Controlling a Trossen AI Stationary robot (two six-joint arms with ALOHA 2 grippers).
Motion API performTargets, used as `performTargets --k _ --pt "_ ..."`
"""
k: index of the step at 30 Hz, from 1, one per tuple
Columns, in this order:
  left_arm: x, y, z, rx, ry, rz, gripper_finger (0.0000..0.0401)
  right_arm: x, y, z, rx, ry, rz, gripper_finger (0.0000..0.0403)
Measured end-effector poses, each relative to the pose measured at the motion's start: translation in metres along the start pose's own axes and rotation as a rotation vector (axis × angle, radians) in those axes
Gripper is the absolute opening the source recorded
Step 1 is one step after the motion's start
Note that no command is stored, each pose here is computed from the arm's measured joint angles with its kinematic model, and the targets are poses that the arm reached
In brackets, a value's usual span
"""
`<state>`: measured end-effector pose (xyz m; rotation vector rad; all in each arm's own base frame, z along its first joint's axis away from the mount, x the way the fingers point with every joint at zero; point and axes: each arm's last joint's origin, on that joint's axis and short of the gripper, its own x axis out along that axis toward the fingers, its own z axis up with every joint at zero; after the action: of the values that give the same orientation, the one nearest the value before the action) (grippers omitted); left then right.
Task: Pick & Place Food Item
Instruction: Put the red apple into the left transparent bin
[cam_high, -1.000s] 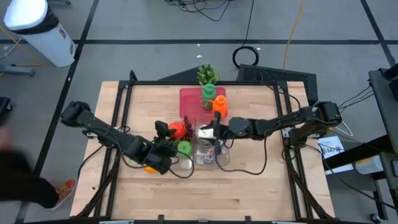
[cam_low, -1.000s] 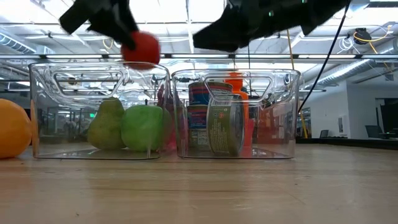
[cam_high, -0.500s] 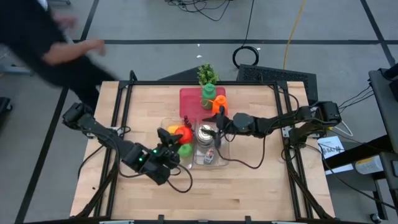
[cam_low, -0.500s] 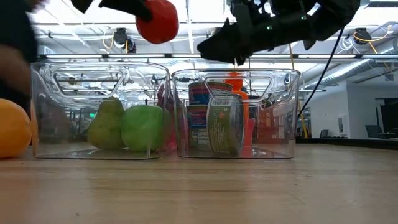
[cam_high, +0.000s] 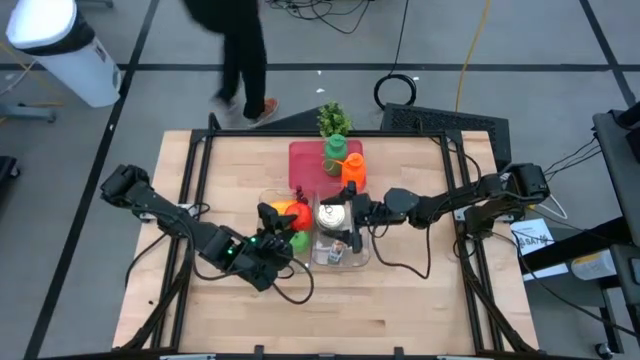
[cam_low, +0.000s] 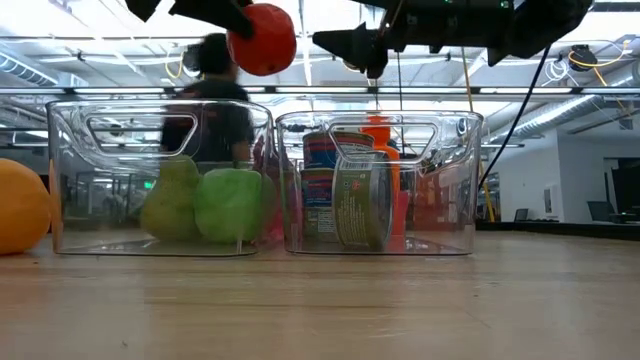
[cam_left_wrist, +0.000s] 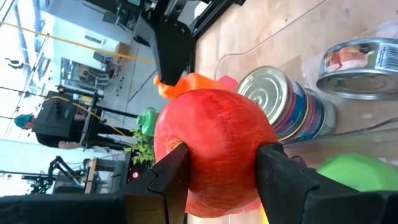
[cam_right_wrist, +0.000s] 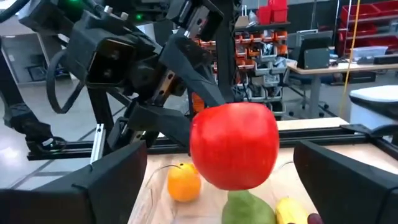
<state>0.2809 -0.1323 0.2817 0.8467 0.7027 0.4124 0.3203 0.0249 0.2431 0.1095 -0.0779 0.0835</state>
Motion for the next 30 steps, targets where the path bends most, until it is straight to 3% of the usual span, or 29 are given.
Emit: performTargets --k 5,9,18,25,30 --pt "0.003 0.002 0.002 -0.020 -0.012 -0.013 0.0165 0.002 0.002 0.003 -0.001 -0.006 -0.006 0.0383" --pt "0.005 0.000 0.007 -0.003 -0.036 -0.004 0.0165 0.010 0.000 -0.005 -0.005 0.034 -0.075 0.0386" --pt "0.017 -0.015 0.010 0.105 -0.029 -0.022 0.0165 0.049 0.000 -0.026 0.014 0.092 -0.022 0.0379" --pt "0.007 -0.017 0.011 0.112 -0.029 0.033 0.0165 0.052 -0.003 -0.027 0.005 0.109 -0.037 0.0375" --pt "0.002 -0.018 0.013 0.091 -0.047 0.055 0.0165 0.050 -0.003 -0.025 0.004 0.145 -0.034 0.0326"
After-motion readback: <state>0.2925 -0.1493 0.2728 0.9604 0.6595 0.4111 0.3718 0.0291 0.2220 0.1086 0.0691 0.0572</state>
